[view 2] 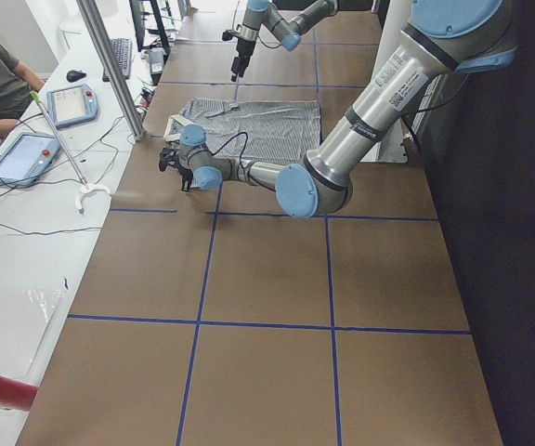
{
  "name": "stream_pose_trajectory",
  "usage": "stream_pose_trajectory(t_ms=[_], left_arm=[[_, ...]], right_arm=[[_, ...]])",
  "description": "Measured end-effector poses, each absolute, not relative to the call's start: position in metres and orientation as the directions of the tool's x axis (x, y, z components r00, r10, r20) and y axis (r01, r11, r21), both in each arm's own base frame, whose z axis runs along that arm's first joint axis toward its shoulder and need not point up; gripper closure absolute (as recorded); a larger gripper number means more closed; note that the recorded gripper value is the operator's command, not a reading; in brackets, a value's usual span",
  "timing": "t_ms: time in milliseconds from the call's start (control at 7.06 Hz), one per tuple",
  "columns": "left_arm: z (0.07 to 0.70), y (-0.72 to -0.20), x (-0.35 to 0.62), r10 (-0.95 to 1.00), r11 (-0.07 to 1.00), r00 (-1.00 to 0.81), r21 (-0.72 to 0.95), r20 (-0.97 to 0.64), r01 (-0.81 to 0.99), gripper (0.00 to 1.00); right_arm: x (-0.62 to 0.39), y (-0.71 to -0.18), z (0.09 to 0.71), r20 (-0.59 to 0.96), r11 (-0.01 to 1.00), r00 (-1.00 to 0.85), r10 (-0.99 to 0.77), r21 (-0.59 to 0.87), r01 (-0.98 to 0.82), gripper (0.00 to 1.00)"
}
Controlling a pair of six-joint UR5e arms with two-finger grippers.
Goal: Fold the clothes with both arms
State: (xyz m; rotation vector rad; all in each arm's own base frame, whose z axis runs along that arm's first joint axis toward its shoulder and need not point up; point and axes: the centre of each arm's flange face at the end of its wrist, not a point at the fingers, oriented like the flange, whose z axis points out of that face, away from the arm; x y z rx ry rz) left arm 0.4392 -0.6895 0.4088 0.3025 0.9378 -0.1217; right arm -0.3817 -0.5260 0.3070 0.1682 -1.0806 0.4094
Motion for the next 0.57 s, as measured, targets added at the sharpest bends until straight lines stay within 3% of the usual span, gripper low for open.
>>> stream_pose_trajectory(t_ms=[566], left_arm=[[0.393, -0.686, 0.434, 0.043, 0.948, 0.571, 0.215, -0.820, 0.237, 1.00]], right_arm=[[-0.381, -0.526, 0.310, 0.880, 0.912, 0.408, 0.245, -0.066, -0.405, 0.00]])
